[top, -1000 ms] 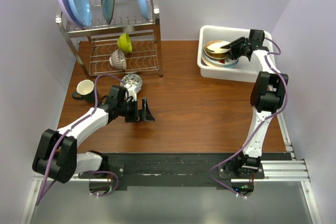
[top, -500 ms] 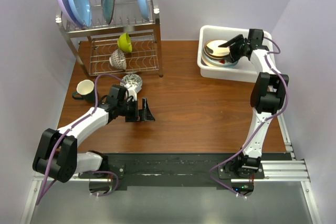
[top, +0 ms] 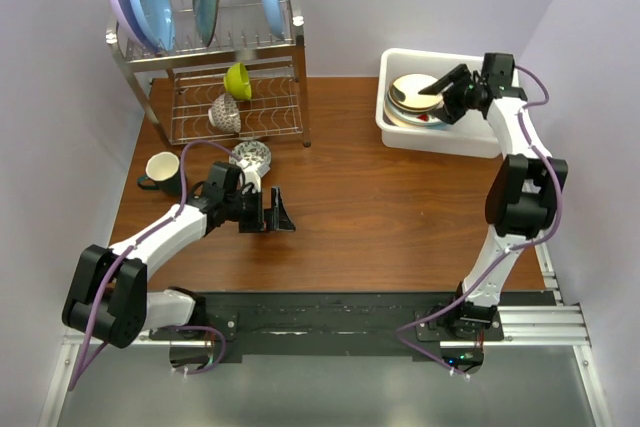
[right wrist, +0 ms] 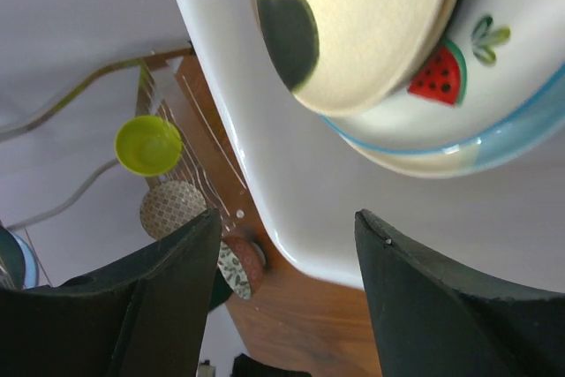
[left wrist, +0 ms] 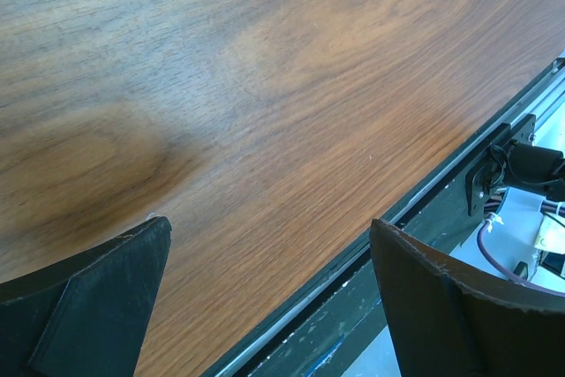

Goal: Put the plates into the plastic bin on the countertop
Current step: Place the plate in the plastic bin, then reset both arms

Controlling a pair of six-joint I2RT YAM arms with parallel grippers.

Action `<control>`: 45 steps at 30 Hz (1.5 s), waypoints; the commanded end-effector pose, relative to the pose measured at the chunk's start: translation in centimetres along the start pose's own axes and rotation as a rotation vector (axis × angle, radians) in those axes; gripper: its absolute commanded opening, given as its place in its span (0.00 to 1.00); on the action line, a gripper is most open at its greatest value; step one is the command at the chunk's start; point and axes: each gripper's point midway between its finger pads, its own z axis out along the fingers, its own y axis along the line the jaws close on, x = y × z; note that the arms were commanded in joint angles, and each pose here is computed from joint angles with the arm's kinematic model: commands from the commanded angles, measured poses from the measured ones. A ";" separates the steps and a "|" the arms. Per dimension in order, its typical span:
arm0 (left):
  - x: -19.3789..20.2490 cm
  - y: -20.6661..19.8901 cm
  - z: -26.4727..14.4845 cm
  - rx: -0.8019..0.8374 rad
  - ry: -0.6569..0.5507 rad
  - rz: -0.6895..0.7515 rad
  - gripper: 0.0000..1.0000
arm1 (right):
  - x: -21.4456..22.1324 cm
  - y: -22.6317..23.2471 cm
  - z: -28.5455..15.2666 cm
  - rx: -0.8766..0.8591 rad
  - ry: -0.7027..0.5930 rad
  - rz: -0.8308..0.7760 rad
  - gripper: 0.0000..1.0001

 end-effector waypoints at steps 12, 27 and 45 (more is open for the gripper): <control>-1.5 -1.7 -0.9 0.060 -0.054 0.101 1.00 | 5.5 -1.3 -10.9 0.015 -0.094 -0.243 0.99; -2.4 -0.5 -1.5 -0.039 -0.084 0.115 1.00 | 9.9 -8.1 -17.9 0.242 -0.154 -0.422 0.99; -4.5 -1.6 -3.2 -0.056 -0.171 0.167 1.00 | 16.3 -15.5 -23.6 0.376 -0.144 -0.470 0.99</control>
